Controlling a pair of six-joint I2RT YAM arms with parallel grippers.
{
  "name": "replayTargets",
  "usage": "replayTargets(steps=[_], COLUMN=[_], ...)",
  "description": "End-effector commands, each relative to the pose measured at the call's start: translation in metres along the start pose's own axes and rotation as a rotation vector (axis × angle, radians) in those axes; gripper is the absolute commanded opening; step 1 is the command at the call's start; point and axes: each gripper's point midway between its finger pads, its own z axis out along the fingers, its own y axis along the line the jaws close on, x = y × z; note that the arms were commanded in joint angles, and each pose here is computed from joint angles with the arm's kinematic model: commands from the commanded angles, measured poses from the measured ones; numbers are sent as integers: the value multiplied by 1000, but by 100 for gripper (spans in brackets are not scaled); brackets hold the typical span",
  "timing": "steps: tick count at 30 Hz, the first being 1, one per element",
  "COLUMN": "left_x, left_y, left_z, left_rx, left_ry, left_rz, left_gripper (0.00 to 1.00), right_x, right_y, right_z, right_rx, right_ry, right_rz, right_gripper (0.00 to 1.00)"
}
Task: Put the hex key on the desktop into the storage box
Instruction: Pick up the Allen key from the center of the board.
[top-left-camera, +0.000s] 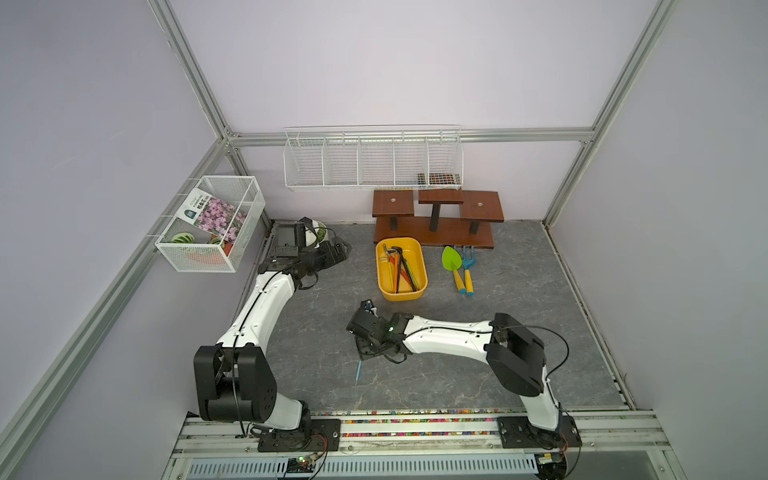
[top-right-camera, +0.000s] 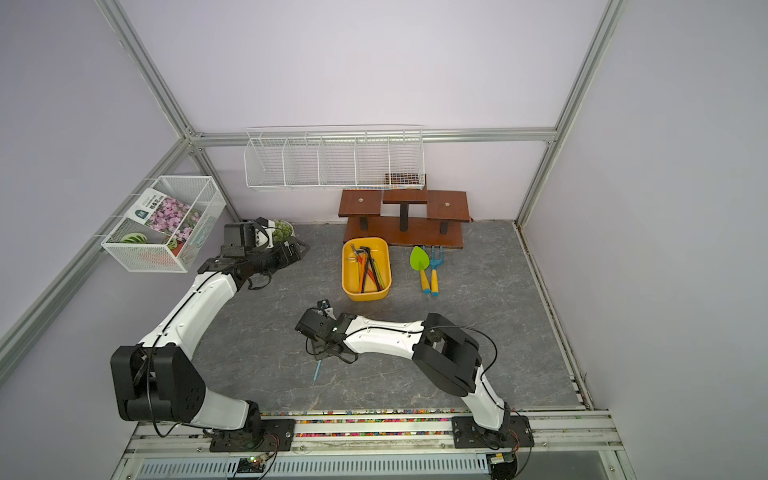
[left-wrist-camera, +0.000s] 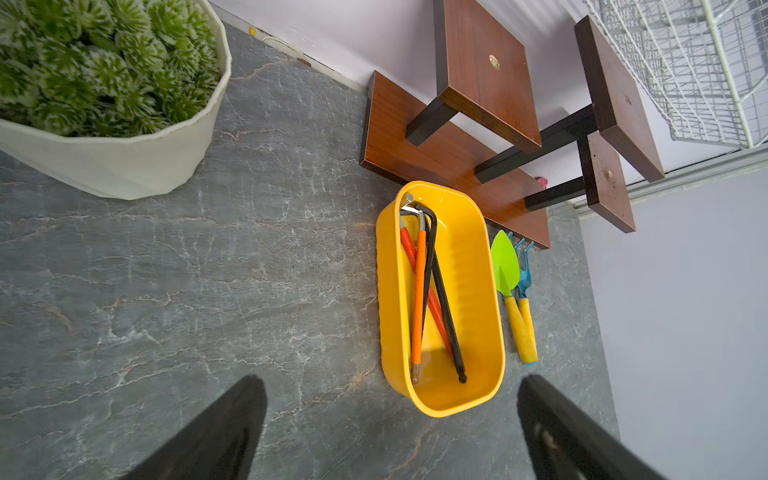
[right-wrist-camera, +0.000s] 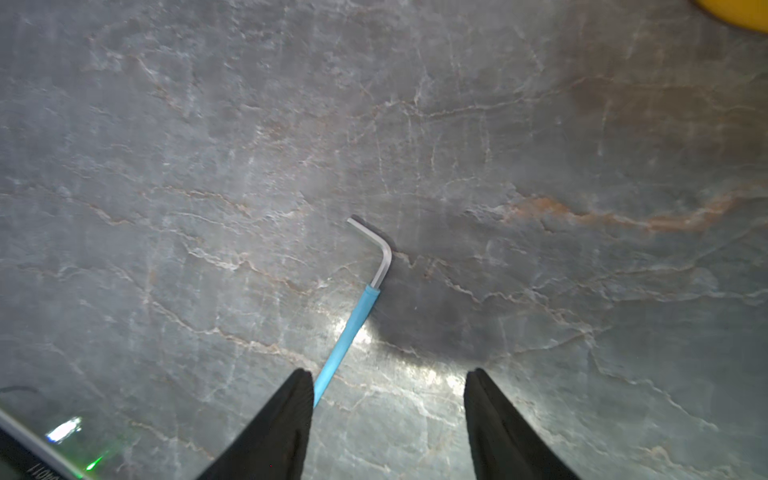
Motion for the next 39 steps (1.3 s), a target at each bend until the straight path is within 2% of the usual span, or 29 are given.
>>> replayTargets(steps=[1, 15, 19, 27, 32, 39], left_x=[1, 3, 3, 4, 4, 6], left_y=[1, 1, 2, 2, 3, 5], left_z=[-3, -2, -2, 0, 1, 3], left_rx=[-12, -12, -14, -12, -16, -29], left_ry=[-3, 4, 4, 9, 9, 18], left_rz=[23, 19, 18, 16, 17, 18], left_gripper=[99, 99, 99, 99, 99, 99], right_x=[13, 25, 34, 48, 47, 36], right_y=[2, 8, -11, -58, -62, -39], right_z=[6, 30, 32, 9, 0, 9], right_rx=[27, 60, 158, 293, 271, 191], right_ry=[34, 80, 118, 107, 80, 69], right_rz=[-9, -24, -43, -15, 10, 7], right_gripper=[62, 62, 62, 63, 63, 62])
